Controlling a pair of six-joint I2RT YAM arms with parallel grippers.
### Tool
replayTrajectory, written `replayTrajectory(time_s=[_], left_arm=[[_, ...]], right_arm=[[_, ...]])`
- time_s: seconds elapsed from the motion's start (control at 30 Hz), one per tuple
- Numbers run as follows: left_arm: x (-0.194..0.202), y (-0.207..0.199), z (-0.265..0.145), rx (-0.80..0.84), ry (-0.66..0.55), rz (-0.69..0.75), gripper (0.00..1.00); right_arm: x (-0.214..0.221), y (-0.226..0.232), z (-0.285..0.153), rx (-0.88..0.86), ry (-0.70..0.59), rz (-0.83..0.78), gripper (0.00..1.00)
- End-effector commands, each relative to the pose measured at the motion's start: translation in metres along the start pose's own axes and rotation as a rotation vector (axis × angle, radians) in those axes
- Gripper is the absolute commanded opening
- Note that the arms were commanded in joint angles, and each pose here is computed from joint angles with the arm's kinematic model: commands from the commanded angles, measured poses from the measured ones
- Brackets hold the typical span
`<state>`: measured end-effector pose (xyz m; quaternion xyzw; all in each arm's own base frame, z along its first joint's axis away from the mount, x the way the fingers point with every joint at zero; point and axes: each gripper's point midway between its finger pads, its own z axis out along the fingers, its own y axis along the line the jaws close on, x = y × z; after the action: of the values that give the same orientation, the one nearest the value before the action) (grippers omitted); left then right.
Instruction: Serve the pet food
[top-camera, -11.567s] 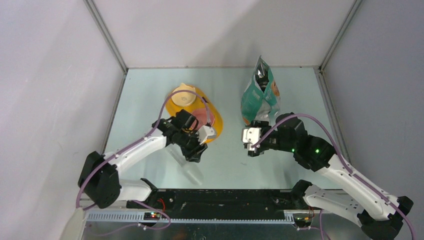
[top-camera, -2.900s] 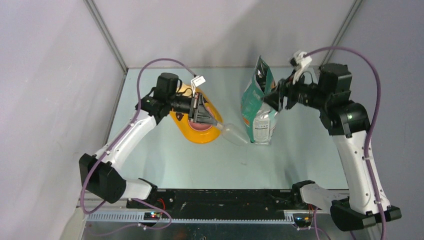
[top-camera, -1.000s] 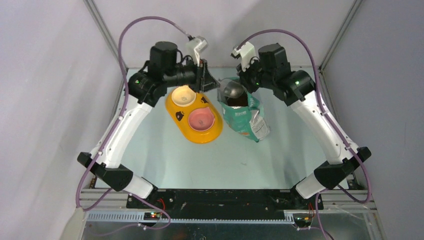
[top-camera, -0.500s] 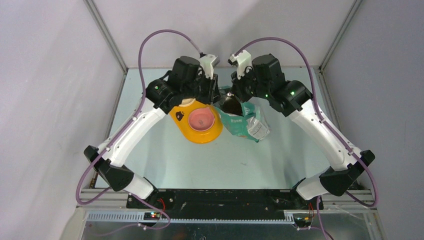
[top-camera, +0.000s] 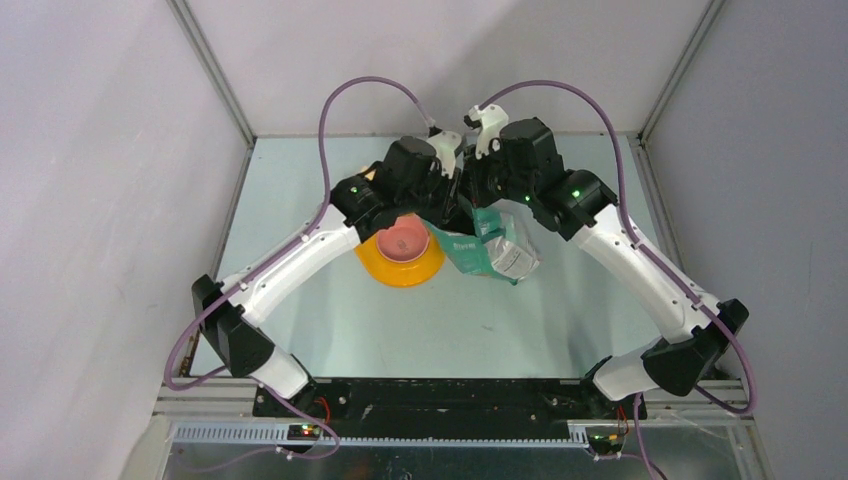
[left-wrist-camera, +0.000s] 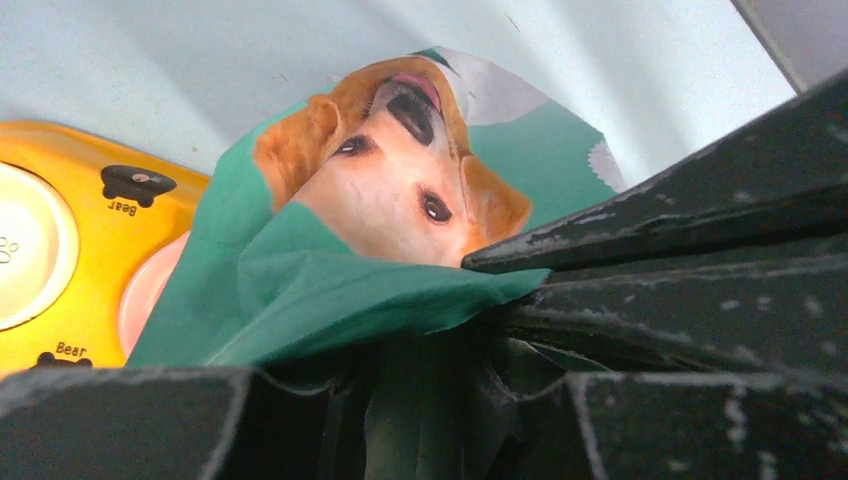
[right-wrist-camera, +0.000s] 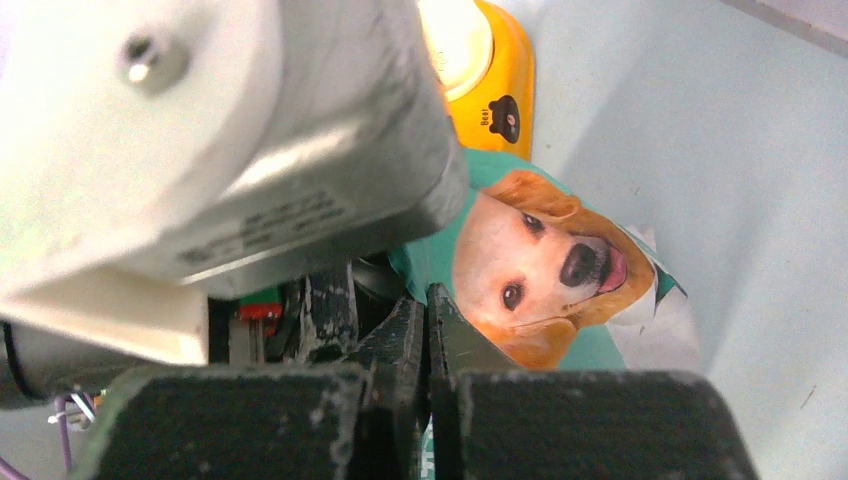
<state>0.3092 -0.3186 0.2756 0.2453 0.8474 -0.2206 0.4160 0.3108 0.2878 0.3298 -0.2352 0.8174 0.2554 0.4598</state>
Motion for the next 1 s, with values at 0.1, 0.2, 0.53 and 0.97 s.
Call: replayTrajectory(time_s=[0.1, 0.2, 0.53, 0.97], left_arm=[[0.079, 0.019, 0.047, -0.045, 0.179, -0.023, 0.0], [0.09, -0.001, 0.044, 0.093, 0.198, -0.128, 0.0], [0.034, -0.017, 0.01, 0.437, 0.078, -0.332, 0.0], [-0.027, -0.005, -0.041, 0.46, -0.052, -0.388, 0.0]], right_arm=[[0.038, -0.006, 0.0, -0.011, 0.098, 0.099, 0.0], [0.041, -0.02, -0.006, 0.009, 0.092, 0.104, 0.0], [0.05, -0.058, -0.025, 0.04, 0.065, 0.05, 0.0], [0.014, -0.105, -0.057, 0.165, -0.075, -0.131, 0.0]])
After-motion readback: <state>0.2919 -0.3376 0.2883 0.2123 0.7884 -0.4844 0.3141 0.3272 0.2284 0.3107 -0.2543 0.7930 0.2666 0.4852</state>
